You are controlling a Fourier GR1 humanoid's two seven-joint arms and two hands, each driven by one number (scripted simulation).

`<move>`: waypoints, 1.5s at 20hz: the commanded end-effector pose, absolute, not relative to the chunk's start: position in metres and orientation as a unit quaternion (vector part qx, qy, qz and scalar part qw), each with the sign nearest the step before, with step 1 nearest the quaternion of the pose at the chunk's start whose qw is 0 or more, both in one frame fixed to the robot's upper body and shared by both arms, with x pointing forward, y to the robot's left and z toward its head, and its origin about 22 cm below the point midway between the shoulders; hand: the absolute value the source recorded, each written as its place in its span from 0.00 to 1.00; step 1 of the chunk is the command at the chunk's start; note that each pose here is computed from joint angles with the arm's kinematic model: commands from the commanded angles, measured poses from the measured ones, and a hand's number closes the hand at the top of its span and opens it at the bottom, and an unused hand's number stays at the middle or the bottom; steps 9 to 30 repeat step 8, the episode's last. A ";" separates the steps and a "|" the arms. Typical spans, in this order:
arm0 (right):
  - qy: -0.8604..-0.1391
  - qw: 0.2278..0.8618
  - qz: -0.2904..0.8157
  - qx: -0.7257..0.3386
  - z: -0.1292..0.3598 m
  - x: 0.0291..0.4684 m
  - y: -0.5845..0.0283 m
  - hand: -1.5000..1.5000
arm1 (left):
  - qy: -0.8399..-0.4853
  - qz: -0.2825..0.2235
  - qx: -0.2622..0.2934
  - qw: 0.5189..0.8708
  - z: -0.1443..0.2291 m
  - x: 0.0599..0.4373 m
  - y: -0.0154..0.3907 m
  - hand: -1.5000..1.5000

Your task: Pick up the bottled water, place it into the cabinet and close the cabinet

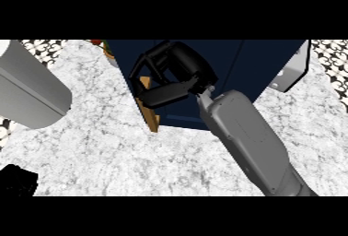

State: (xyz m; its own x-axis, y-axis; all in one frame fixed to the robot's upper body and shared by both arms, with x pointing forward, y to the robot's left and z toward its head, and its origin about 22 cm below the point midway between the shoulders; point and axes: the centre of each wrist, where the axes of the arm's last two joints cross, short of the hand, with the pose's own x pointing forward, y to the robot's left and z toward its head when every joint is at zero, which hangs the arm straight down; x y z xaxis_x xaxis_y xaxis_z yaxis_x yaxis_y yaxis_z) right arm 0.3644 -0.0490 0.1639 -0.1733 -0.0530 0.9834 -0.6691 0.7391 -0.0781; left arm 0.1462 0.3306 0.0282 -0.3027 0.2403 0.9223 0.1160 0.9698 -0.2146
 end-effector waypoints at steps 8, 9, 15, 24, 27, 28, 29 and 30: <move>-0.720 0.640 0.208 0.170 0.147 0.415 -0.118 1.00 | -0.810 0.047 -0.124 0.572 0.037 0.153 0.325 1.00; -0.720 0.640 0.208 0.170 0.147 0.415 -0.118 1.00 | -0.810 0.047 -0.124 0.572 0.037 0.153 0.325 1.00; -0.720 0.640 0.208 0.170 0.147 0.415 -0.118 1.00 | -0.810 0.047 -0.124 0.572 0.037 0.153 0.325 1.00; -0.720 0.640 0.208 0.170 0.147 0.415 -0.118 1.00 | -0.810 0.047 -0.124 0.572 0.037 0.153 0.325 1.00; -0.720 0.640 0.208 0.170 0.147 0.415 -0.118 1.00 | -0.810 0.047 -0.124 0.572 0.037 0.153 0.325 1.00; -0.720 0.640 0.208 0.170 0.147 0.415 -0.118 1.00 | -0.810 0.047 -0.124 0.572 0.037 0.153 0.325 1.00; -0.720 0.640 0.208 0.170 0.147 0.415 -0.118 1.00 | -0.810 0.047 -0.124 0.572 0.037 0.153 0.325 1.00; -0.720 0.640 0.208 0.170 0.147 0.415 -0.118 1.00 | -0.810 0.047 -0.124 0.572 0.037 0.153 0.325 1.00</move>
